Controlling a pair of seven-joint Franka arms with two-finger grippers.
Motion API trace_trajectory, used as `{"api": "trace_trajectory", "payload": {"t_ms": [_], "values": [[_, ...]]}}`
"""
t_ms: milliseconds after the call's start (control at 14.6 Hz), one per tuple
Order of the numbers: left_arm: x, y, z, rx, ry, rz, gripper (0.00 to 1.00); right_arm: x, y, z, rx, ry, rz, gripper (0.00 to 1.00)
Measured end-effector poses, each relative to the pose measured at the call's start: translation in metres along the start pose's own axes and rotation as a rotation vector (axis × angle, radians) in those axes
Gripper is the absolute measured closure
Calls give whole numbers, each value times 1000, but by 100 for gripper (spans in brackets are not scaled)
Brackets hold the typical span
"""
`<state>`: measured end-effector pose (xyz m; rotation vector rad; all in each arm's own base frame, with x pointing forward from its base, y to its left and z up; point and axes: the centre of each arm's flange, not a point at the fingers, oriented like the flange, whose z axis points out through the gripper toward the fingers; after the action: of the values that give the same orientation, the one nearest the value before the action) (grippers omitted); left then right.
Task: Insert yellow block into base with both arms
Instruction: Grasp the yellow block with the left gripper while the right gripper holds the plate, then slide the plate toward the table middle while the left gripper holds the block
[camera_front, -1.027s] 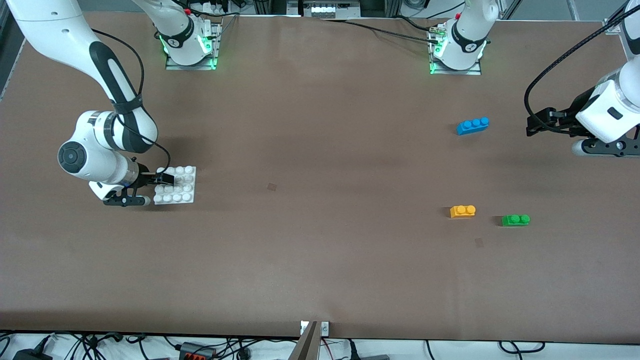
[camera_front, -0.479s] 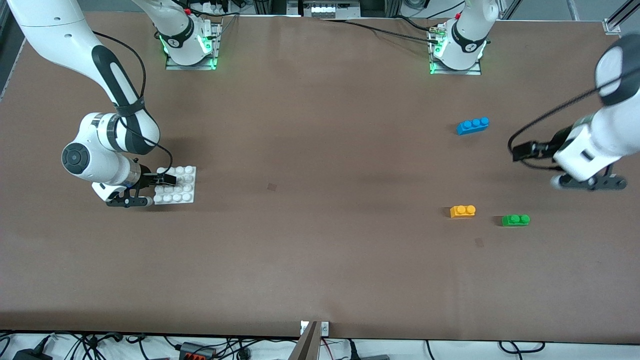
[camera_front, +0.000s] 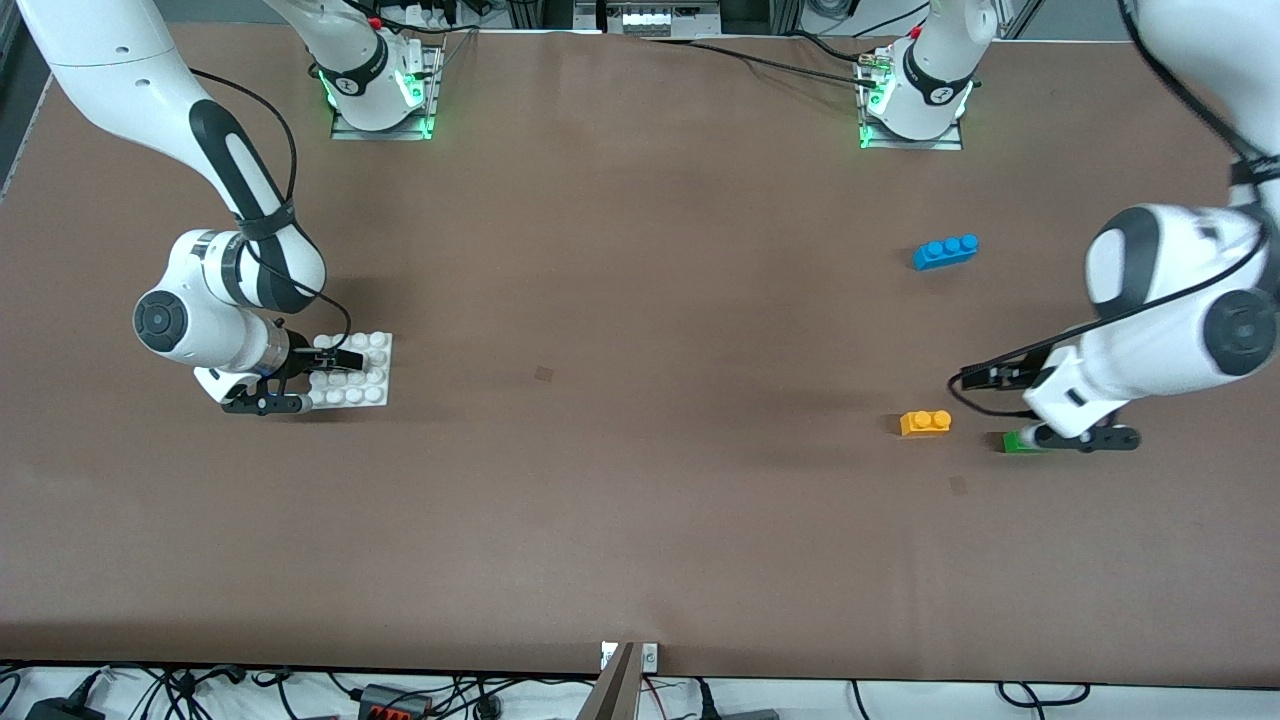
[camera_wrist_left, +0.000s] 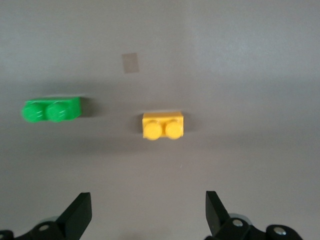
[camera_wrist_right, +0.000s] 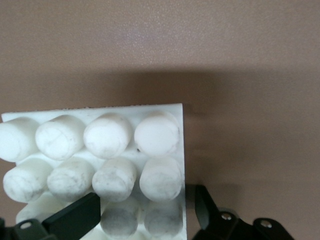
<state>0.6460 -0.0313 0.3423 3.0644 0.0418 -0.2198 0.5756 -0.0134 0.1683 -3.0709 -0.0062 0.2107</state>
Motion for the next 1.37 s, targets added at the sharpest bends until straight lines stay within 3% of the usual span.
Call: {"api": "trace_trajectory", "payload": {"t_ms": [342,479,684,1369], "values": [[12,13,46,-10,60,-3,0,1,-5,-5,3,6,-9,29],[18,12,62,-15,94,-5,0,1,-13,-5,14,6,-15,29],[24,10,82,-3,115,7,0,1,-40,-3,82,5,4,29],[19,6,134,3,110,29,0,-4,-174,8,216,-8,-32,31]]}}
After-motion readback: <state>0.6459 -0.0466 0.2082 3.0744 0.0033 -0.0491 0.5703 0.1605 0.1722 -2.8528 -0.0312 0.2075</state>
